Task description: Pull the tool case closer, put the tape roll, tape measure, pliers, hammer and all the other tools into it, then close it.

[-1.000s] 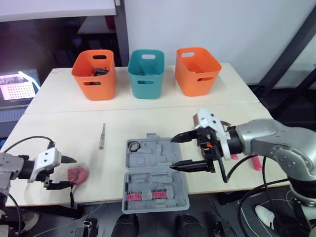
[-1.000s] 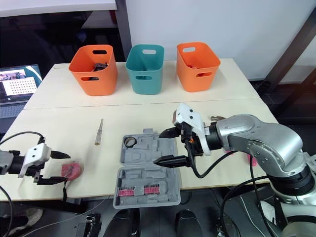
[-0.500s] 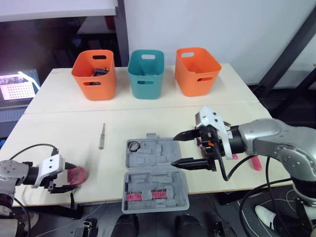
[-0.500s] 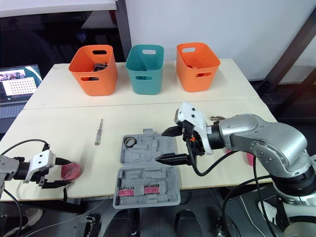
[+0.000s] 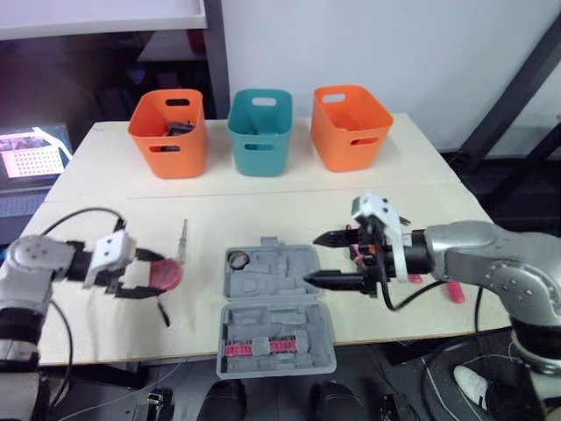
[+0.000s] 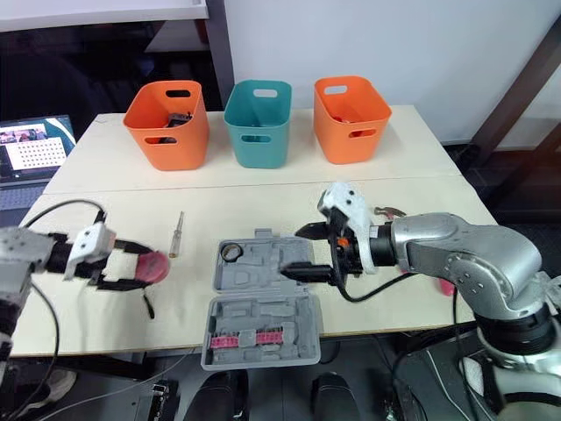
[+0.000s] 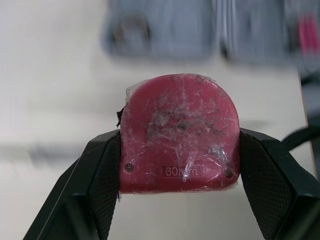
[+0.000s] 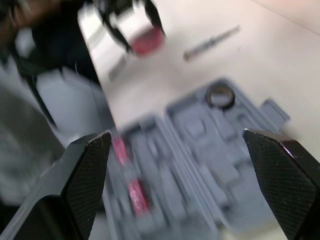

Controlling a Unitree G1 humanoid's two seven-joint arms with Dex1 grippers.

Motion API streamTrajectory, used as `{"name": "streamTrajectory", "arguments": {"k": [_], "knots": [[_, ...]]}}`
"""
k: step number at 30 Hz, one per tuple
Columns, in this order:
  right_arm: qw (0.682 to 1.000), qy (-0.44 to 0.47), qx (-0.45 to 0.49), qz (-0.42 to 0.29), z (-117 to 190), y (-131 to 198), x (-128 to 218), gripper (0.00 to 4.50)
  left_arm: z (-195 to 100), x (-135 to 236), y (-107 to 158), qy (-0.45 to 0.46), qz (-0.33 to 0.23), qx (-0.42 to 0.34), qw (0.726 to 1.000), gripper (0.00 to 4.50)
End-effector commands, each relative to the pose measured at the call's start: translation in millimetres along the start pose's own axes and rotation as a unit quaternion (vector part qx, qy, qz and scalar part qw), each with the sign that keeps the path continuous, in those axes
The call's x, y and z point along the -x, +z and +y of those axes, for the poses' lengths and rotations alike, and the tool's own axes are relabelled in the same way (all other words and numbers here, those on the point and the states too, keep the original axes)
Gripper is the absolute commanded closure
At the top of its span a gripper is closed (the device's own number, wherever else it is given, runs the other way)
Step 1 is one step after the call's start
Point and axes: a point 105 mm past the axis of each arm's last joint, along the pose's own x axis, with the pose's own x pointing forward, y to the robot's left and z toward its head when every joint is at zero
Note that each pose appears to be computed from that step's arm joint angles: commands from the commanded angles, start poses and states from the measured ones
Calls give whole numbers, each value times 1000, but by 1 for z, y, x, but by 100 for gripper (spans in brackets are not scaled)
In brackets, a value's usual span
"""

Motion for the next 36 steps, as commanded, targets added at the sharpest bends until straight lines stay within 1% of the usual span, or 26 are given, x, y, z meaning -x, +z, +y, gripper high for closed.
{"name": "streamTrajectory", "arguments": {"k": [1,5,8,12,16,20,23,26,32,33,35,36], "knots": [[995,28,-99,-16,-5,7,-1,0,3,-22,38,-21,-29,-16,999,160],[978,25,-209,-19,-22,1,-14,0,-6,-48,71,-46,-54,-31,997,160],[967,36,-252,-32,-23,0,-22,0,-16,-63,82,-64,-59,-38,995,160],[948,49,-310,-60,-17,3,-38,0,-24,-85,101,-67,-83,-41,993,160],[930,39,-360,-64,-12,-2,-49,0,-33,-96,110,-79,-95,-39,991,160],[920,52,-380,-77,-7,-6,-57,0,-36,-101,111,-81,-95,-39,991,160],[915,50,-395,-71,-7,-15,-59,0,-39,-104,112,-85,-97,-40,991,160],[910,55,-404,-75,-6,-17,-61,92,-42,-106,112,-88,-97,-41,991,160],[908,79,-404,-81,-1,-17,-60,384,-39,-106,109,-83,-94,-46,991,160],[908,80,-402,-85,-2,-17,-57,395,-39,-106,108,-81,-94,-44,991,160],[909,80,-399,-92,-5,-17,-47,395,-37,-103,109,-73,-100,-34,992,53],[910,80,-397,-93,-5,-18,-44,395,-38,-102,110,-76,-102,-30,991,20]]}}
